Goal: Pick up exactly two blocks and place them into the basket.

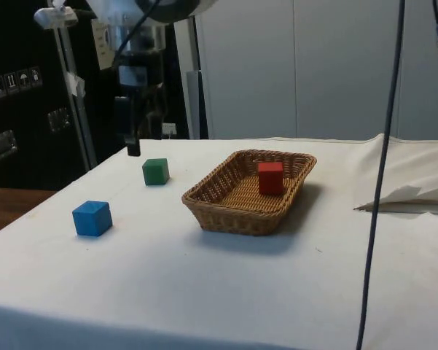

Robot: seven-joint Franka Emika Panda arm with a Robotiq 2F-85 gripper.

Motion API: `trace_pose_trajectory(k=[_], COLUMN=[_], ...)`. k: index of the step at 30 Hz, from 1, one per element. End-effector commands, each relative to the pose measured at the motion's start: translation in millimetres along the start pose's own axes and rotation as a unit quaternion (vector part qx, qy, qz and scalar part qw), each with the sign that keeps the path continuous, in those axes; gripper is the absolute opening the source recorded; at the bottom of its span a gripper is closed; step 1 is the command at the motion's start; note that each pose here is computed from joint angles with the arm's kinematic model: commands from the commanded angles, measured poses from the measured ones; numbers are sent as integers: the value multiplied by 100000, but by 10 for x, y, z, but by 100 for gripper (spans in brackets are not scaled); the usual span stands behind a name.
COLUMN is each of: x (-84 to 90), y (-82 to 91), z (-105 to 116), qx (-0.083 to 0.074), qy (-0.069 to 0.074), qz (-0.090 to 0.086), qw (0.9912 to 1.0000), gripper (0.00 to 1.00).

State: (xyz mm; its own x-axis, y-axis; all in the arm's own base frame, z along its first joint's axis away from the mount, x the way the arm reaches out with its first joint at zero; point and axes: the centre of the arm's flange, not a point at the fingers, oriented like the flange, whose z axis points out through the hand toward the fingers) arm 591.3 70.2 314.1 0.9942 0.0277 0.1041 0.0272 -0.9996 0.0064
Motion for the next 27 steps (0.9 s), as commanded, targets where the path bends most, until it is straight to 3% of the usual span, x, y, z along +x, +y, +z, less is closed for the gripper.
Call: trace_pose_trajectory(k=[1, 18, 25, 27], x=[63, 611, 782, 878], y=[-42, -290, -308, -288], z=[54, 611, 777, 850], qx=[87, -463, -994, -345], qy=[-182, -169, 539, 476], qz=[165, -386, -425, -279], qw=[100000, 99998, 99993, 99998], gripper=[100, 100, 100, 100])
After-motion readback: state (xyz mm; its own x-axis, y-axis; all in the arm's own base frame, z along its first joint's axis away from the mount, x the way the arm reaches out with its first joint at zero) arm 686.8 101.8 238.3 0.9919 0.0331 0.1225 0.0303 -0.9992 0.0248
